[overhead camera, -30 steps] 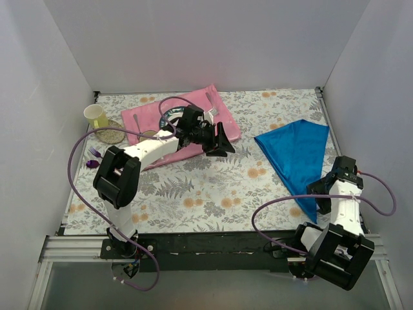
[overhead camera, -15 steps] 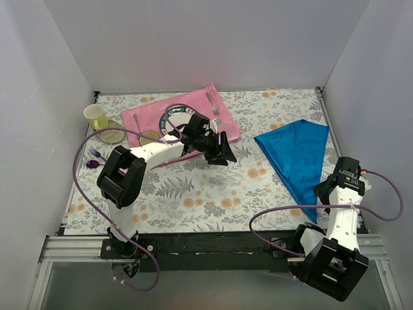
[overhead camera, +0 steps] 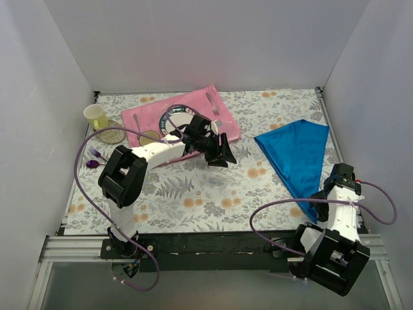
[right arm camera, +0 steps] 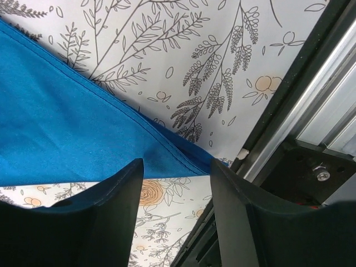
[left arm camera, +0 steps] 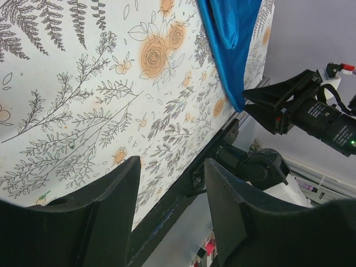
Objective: Fold the napkin, place the utensils inside, and roll it up
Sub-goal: Fold the napkin
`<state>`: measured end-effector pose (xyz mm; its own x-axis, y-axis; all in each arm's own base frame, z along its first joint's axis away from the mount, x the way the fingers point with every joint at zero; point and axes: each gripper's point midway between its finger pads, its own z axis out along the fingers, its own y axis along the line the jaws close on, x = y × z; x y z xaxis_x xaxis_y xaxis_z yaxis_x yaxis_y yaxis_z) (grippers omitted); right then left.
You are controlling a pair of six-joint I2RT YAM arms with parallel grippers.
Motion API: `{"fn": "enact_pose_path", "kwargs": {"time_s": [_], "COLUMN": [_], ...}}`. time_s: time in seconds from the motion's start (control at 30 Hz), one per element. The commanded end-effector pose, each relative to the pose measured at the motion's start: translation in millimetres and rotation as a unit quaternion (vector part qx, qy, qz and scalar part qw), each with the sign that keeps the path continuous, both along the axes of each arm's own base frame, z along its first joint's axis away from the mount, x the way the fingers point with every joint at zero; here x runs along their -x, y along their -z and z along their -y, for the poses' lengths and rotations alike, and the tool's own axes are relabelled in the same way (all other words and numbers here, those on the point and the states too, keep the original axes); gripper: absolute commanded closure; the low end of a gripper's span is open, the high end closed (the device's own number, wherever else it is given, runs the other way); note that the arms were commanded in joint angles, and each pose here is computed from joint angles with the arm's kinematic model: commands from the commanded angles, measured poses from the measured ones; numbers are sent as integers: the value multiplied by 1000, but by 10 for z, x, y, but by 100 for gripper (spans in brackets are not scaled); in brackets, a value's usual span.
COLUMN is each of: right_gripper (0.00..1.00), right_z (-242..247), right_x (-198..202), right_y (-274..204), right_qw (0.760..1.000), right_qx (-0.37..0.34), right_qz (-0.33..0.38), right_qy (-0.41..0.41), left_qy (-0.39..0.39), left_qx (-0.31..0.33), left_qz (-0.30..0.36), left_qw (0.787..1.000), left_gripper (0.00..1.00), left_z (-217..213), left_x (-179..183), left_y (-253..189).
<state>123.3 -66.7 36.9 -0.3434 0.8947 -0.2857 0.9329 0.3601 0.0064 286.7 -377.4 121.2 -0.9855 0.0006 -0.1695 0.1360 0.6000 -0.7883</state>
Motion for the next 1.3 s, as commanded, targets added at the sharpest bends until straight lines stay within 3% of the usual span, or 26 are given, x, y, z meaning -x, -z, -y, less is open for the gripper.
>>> {"fn": "enact_pose_path", "kwargs": {"time_s": [0.0, 0.2, 0.33, 0.67, 0.87, 1.0, 1.2, 1.27], "right_gripper": [38, 29, 26, 28, 32, 43, 83, 89], "right_z": [27, 11, -26, -42, -46, -30, -75, -93], "right_x": [90, 225, 175, 84, 21, 0, -90, -80], "right_y": [-44, -46, 4, 50, 141, 199, 223, 202], "right_qw": [1000, 996, 997, 998, 995, 994, 993, 993], "right_qx": [6, -7, -18, -28, -49, -49, -59, -61], "right_qz": [-22, -80, -68, -54, -78, -88, -67, -65], "right_qy": [19, 30, 26, 25, -27, -46, -72, -71], "left_qy": [18, 29, 28, 20, 4, -8, -19, -19], "left_qx": [27, 52, 67, 81, 100, 114, 121, 122], "left_qz": [34, 38, 34, 37, 47, 50, 48, 47], "left_qw": [999, 998, 997, 996, 994, 992, 991, 991], "left_gripper": [51, 51, 51, 51, 51, 51, 51, 51], "left_z": [74, 66, 62, -8, 22, 31, 9, 6], "left_x": [-40, -1, -22, -74, -126, -158, -209, -211], "left_y": [-229, -296, -315, -422, -520, -560, -541, -534]}}
